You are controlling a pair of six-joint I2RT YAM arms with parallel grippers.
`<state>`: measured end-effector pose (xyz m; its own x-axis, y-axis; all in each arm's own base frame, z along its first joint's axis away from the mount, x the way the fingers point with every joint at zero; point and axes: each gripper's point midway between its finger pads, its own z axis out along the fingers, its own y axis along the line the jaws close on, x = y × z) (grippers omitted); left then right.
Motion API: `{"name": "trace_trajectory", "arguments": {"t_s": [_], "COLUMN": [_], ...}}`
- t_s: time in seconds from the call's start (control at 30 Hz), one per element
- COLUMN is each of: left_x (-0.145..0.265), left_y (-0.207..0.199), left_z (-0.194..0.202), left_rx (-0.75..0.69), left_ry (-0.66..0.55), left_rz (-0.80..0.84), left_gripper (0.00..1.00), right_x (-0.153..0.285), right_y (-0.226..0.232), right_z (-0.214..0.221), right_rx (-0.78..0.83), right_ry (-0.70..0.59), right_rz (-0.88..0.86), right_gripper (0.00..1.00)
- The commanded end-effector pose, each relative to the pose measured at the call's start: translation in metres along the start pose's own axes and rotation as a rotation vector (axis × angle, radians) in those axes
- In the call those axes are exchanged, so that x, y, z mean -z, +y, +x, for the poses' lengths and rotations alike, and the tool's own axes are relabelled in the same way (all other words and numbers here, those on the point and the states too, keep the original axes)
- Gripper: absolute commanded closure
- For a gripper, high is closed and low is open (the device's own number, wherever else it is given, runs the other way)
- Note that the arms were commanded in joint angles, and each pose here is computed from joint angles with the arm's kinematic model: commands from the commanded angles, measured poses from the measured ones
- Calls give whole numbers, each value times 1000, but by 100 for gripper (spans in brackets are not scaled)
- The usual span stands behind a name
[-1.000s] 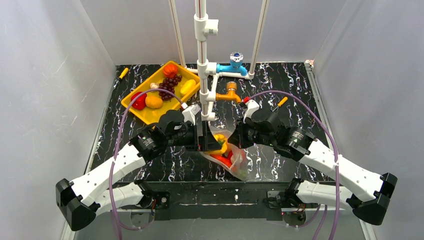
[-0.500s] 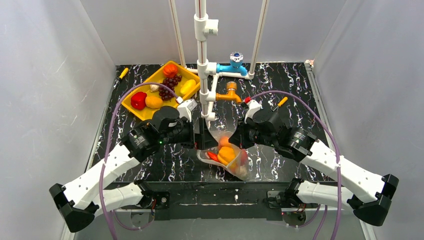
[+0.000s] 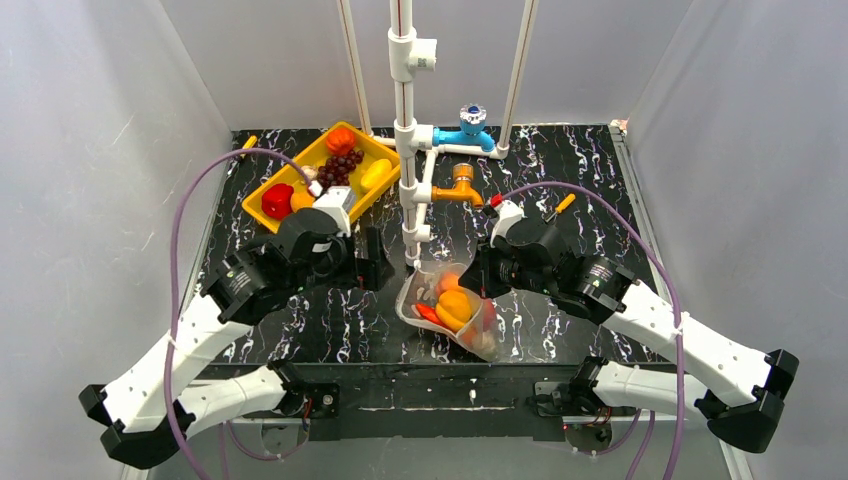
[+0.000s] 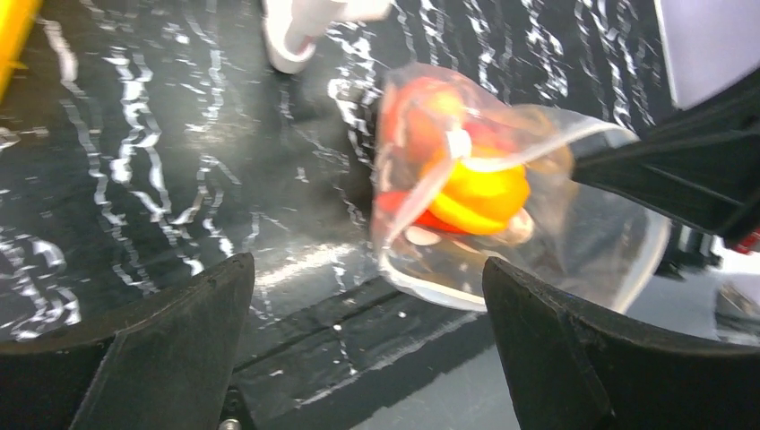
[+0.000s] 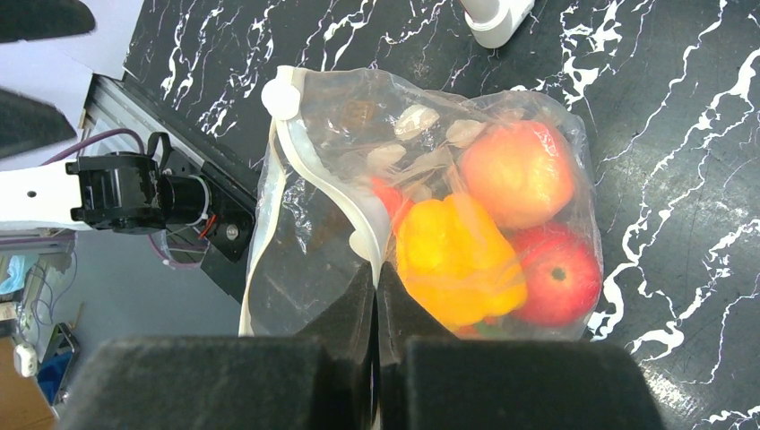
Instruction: Place the food in the zip-top bag and seal the zipper
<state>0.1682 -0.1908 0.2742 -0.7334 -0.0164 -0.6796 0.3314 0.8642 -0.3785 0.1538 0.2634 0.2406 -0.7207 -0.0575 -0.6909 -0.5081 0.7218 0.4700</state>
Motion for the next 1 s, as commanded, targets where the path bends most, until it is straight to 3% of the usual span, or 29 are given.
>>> {"name": "trace_trajectory", "arguments": {"t_s": [0.0, 0.13, 0.33, 0.5, 0.67, 0.8, 0.97], "left_x": [24, 20, -11, -42, -66, -88, -103], "left_y": [49, 64, 98, 126, 171, 188, 224], "left_z": [-16, -20, -19, -27, -28, -34, -55], "left_rx": [-4, -30, 17, 101, 365, 599, 709], "left_ry": [-148, -197, -68, -48, -30, 5, -18], "left_rz": [-226, -265, -344, -362, -438, -377, -401], "left_gripper": [2, 2, 2, 2, 2, 2, 1], "right_x": [8, 8, 11, 15, 13, 13, 11], "right_y": [6, 7, 7, 5, 3, 6, 8], "right_z": [-17, -17, -17, -15, -11, -12, -13], "right_rx": [12, 10, 15, 9, -2, -1, 9], "right_ry": [-68, -66, -66, -71, -63, -63, -58], "right_rz": [-23, -30, -28, -24, -26, -35, -40], "right_gripper": [99, 99, 99, 99, 99, 99, 99]}}
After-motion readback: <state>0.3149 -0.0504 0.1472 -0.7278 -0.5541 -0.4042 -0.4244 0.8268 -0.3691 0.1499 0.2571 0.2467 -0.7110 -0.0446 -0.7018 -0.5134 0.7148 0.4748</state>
